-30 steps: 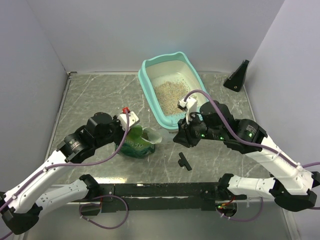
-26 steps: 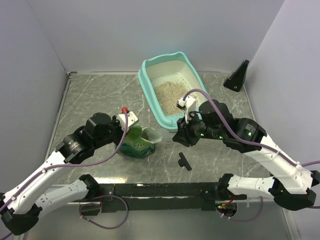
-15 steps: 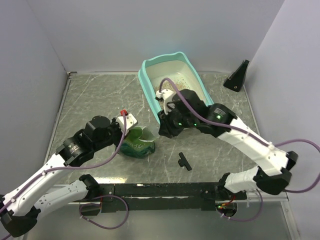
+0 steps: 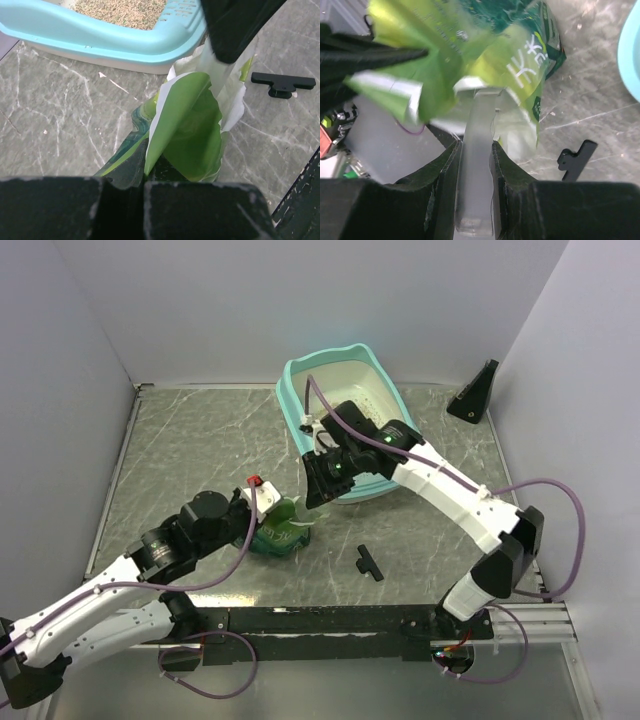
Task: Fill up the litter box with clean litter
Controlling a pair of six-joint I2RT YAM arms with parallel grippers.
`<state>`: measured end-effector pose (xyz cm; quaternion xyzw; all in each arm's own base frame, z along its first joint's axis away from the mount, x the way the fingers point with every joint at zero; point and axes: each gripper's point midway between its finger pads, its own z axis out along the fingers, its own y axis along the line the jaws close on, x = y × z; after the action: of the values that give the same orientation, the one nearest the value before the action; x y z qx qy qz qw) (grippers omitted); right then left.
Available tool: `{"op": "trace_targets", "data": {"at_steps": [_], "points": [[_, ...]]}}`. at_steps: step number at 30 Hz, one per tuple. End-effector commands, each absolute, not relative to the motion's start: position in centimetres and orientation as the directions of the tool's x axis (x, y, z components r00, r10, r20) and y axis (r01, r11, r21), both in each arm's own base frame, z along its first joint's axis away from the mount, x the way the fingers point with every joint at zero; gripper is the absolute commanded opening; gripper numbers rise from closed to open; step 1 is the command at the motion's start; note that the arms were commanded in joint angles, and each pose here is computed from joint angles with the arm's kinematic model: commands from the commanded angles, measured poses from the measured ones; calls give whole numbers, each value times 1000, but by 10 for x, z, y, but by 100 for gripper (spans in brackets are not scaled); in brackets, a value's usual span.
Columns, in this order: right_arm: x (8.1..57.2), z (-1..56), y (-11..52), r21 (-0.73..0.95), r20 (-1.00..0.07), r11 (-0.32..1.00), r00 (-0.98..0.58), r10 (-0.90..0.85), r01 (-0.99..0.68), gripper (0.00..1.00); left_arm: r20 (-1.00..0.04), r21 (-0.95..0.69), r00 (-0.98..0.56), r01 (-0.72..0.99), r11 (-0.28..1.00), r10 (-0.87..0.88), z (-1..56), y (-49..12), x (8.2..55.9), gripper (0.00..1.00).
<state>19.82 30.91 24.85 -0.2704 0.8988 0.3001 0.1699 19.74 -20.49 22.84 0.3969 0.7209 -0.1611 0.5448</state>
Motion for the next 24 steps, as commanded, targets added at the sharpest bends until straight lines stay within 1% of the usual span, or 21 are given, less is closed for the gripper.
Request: {"op": "trace_targets", "data": {"at_steps": [1, 3, 5, 6, 7, 9, 13, 19, 20, 21, 23, 24], "points": [[199, 237, 310, 493, -384, 700, -851, -358, -517, 0, -953, 144, -72, 748, 648, 295, 241, -223, 199, 1], [202, 225, 306, 493, -356, 722, -870, -341, -485, 0, -958, 146, -66, 723, 675, 278, 241, -218, 202, 1], [206, 220, 307, 510, -356, 722, -879, -317, -467, 0, -963, 139, -61, 717, 683, 261, 240, -215, 201, 1], [205, 208, 303, 521, -326, 734, -896, -302, -437, 0, -966, 134, -59, 717, 684, 251, 241, -215, 200, 1], [209, 205, 308, 539, -341, 720, -895, -287, -436, 0, -969, 130, -54, 720, 682, 242, 242, -215, 199, 1], [203, 190, 310, 575, -295, 716, -916, -270, -396, 0, -973, 120, -49, 723, 680, 224, 243, -215, 196, 1], [209, 171, 318, 622, -288, 696, -932, -222, -358, 0, -975, 126, -41, 714, 688, 221, 242, -212, 197, 1], [207, 159, 329, 721, -277, 612, -945, -175, -325, 0, -973, 134, -42, 702, 699, 229, 237, -209, 199, 1], [205, 152, 325, 735, -248, 612, -956, -160, -293, 0, -972, 135, -44, 701, 700, 232, 235, -209, 199, 1], [205, 157, 330, 762, -267, 569, -950, -161, -310, 0, -971, 136, -46, 700, 701, 234, 235, -209, 199, 1], [199, 150, 330, 788, -230, 549, -961, -156, -278, 0, -969, 138, -51, 696, 705, 240, 232, -208, 201, 1], [202, 153, 335, 804, -254, 517, -956, -148, -294, 0, -968, 141, -53, 694, 706, 245, 231, -208, 201, 1]]}}
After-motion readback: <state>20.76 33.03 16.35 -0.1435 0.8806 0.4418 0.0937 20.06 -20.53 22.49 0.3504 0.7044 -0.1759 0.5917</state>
